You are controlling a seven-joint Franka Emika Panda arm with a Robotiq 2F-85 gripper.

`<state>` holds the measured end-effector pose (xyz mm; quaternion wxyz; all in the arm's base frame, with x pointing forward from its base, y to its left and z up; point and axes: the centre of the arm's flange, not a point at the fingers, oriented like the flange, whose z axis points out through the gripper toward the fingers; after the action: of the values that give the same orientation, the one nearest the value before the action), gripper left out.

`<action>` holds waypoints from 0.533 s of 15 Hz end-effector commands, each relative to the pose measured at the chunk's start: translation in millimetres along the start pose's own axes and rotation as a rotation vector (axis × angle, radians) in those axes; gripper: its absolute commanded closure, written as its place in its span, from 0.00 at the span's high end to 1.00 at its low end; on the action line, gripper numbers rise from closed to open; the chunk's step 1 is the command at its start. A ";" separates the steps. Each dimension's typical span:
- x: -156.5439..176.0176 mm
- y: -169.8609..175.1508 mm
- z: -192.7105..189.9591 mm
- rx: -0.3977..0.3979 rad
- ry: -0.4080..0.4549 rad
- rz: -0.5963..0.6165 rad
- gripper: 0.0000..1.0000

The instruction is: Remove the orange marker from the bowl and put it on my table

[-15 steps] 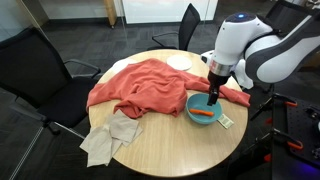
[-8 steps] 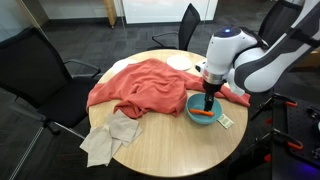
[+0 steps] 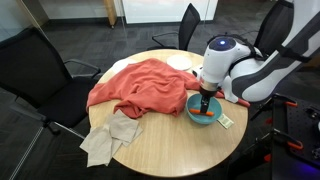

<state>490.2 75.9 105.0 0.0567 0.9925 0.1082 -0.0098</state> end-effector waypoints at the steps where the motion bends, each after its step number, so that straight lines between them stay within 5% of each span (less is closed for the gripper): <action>1: 3.7 -6.4 11.8 -0.023 0.031 0.024 1.00; 8: 1.5 -8.2 30.6 -0.009 0.031 0.021 1.00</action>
<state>486.8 79.9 81.2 0.0598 0.9923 0.1081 -0.0057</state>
